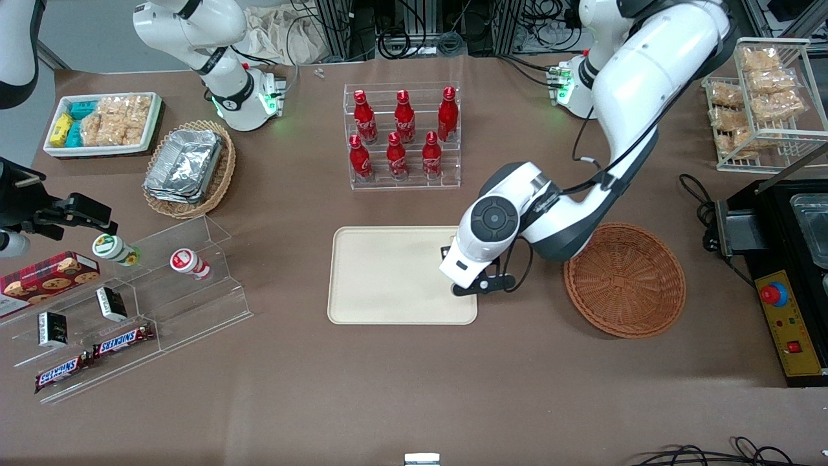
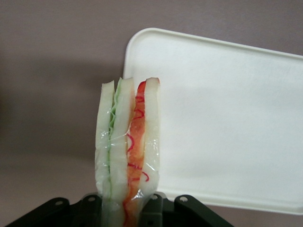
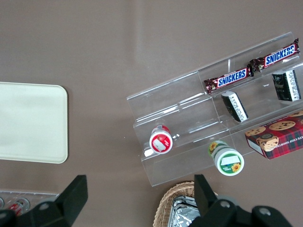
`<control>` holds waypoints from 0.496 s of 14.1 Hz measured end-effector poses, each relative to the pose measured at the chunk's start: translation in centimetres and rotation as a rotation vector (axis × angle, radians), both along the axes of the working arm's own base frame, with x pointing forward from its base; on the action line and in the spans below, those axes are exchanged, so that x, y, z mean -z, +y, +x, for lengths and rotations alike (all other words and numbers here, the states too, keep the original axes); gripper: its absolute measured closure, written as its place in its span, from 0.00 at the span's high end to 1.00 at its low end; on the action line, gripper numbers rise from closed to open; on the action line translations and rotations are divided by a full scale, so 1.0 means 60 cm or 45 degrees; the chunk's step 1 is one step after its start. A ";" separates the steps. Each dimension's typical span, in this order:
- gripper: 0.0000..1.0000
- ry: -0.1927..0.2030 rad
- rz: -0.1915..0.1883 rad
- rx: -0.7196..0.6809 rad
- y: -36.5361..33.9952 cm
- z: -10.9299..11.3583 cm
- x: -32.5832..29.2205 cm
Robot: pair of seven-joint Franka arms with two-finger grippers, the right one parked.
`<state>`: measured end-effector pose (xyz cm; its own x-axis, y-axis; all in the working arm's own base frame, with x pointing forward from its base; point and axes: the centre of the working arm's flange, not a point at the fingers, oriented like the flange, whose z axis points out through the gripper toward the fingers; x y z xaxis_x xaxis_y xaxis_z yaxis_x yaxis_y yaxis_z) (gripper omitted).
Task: Place sandwich from basket to tray
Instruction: 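Carry the sandwich with the left gripper over to the cream tray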
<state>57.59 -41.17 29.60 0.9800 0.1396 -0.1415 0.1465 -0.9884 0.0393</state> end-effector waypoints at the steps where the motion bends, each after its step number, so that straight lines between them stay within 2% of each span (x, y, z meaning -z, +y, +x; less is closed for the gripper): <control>1: 0.20 -0.009 -0.007 0.009 -0.004 0.001 0.021; 4: 0.20 -0.021 -0.002 0.039 -0.023 -0.006 0.078; 7: 0.17 -0.059 0.039 0.062 -0.040 -0.016 0.116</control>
